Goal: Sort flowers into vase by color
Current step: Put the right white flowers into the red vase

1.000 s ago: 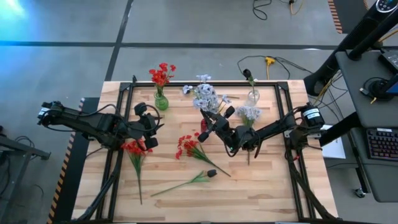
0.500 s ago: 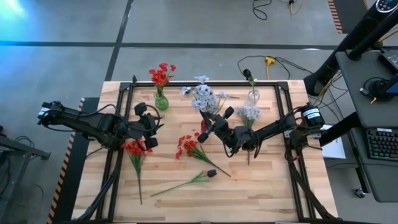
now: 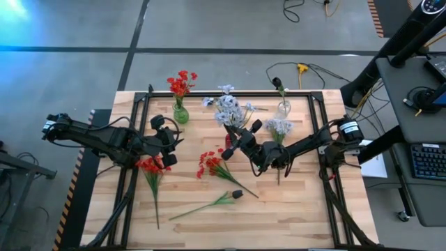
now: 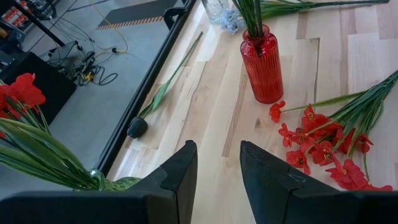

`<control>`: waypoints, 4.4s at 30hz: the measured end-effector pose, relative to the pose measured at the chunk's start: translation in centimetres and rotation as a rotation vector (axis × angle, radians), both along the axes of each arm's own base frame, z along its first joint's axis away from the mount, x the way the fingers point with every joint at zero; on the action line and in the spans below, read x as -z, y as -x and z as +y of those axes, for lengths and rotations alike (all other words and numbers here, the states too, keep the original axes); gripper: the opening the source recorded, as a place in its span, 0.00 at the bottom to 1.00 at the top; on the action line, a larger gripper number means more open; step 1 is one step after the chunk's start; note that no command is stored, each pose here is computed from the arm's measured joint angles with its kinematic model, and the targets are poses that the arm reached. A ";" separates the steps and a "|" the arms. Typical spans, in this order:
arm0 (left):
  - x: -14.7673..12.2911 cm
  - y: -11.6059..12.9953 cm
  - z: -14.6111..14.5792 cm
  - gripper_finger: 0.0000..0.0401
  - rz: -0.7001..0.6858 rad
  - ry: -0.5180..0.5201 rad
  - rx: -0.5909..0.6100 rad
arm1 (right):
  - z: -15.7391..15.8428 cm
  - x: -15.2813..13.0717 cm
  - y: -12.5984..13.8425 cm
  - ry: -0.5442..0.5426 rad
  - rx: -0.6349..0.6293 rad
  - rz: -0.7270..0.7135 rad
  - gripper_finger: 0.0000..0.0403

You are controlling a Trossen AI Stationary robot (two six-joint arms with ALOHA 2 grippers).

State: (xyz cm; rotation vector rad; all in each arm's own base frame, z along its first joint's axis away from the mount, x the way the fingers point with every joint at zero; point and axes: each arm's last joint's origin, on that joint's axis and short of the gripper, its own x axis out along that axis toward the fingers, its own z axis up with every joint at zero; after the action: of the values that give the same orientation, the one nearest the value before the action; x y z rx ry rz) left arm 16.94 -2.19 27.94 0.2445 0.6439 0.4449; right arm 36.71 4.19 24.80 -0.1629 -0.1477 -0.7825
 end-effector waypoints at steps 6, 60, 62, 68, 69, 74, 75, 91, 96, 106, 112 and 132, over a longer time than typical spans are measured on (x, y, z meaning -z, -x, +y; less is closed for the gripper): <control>0.0 0.0 0.0 0.26 0.000 0.000 0.000 | 0.0 0.1 0.0 0.000 0.000 0.006 0.04; 0.0 -0.2 0.0 0.26 -0.027 0.013 -0.001 | 0.0 1.4 0.0 -0.013 0.009 0.093 0.04; 0.3 -0.5 -0.2 0.26 -0.055 0.024 0.021 | 0.0 1.4 0.0 -0.013 0.009 0.093 0.04; 2.1 -1.5 -0.5 0.26 -0.192 0.008 0.099 | 0.0 1.4 0.0 -0.013 0.010 0.093 0.04; 2.6 -1.7 -0.6 0.26 -0.235 0.005 0.112 | 0.0 1.4 0.0 -0.013 0.009 0.092 0.04; 5.5 -2.0 -0.8 0.29 -0.433 0.019 0.167 | 0.0 1.4 0.0 -0.015 0.009 0.090 0.04; 6.1 -2.0 -0.8 0.30 -0.460 0.024 0.169 | 0.0 1.4 0.0 -0.017 0.008 0.088 0.04; 11.6 -6.0 -1.5 0.67 -0.500 0.070 0.162 | 0.0 1.4 0.0 -0.018 -0.020 0.079 0.04; 12.6 -8.5 -1.6 0.70 -0.497 0.071 0.139 | 0.0 1.4 0.0 -0.020 -0.020 0.078 0.04; 15.1 -12.5 -0.8 0.70 -0.507 0.060 0.084 | 0.0 1.4 0.0 -0.020 -0.020 0.078 0.04; 16.4 -13.8 0.4 0.70 -0.486 0.039 0.025 | 0.0 1.4 0.0 -0.018 -0.022 0.081 0.04; 18.2 -15.7 2.1 0.70 -0.500 0.065 0.053 | 0.1 1.5 0.0 -0.013 -0.045 0.082 0.04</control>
State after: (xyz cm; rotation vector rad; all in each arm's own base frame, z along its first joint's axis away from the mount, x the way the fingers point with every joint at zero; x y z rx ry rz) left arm 32.62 -0.12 9.76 0.0810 0.1612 0.4127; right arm 36.75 4.25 23.29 -0.1788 -0.0682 -0.7308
